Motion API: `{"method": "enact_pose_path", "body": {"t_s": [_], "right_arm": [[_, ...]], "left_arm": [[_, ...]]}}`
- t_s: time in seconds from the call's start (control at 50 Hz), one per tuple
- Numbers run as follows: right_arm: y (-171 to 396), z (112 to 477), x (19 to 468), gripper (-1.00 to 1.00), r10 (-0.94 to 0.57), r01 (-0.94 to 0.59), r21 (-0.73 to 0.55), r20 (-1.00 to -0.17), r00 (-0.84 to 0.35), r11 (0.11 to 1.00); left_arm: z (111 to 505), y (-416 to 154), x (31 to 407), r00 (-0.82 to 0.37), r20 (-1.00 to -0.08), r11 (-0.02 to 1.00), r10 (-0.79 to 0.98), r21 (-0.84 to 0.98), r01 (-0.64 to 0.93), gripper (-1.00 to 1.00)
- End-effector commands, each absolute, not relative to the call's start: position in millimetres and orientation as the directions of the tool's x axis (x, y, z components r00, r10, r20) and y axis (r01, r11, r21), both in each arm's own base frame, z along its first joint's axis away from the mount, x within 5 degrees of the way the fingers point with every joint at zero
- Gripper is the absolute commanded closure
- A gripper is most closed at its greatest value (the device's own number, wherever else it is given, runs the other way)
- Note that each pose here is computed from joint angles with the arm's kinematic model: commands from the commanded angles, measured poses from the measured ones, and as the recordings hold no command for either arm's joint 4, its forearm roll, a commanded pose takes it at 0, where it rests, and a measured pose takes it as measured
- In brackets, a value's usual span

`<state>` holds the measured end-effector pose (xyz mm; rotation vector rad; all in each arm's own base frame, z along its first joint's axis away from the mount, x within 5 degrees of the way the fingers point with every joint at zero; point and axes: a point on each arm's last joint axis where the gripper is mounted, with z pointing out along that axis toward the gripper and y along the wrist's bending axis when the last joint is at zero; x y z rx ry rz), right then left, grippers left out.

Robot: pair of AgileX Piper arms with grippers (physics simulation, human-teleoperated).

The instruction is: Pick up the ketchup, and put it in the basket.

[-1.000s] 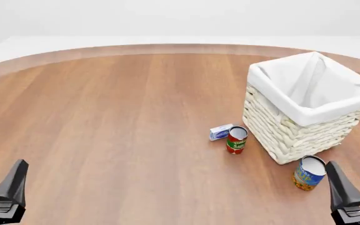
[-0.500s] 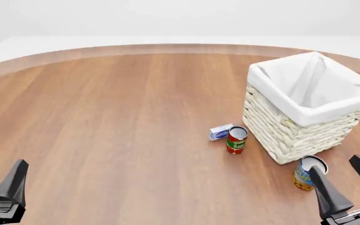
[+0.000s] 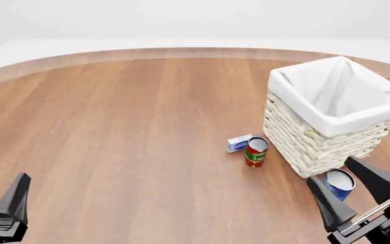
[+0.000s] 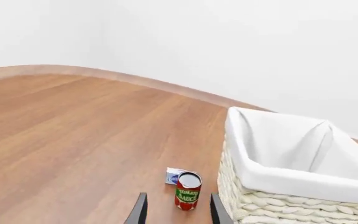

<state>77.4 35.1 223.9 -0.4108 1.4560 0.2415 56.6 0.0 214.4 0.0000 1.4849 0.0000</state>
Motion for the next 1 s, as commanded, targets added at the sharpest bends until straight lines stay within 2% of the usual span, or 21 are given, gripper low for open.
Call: {"method": "enact_pose_path", "body": {"t_s": [0.02,1.0], "right_arm": [[49.4,227.1,87.3,-1.0,-0.088,-0.484,-0.126,-0.991,0.101,0.866],[101.7,213.5,107.4,-1.0,-0.103,-0.685,-0.12,-0.993,0.066,0.719]], "left_arm": [[214.4,0.0,56.6,0.086,-0.996,1.0,0.0,0.0,0.0,-1.0],[214.4,0.0,56.6,0.086,-0.996,1.0,0.0,0.0,0.0,-1.0]]}}
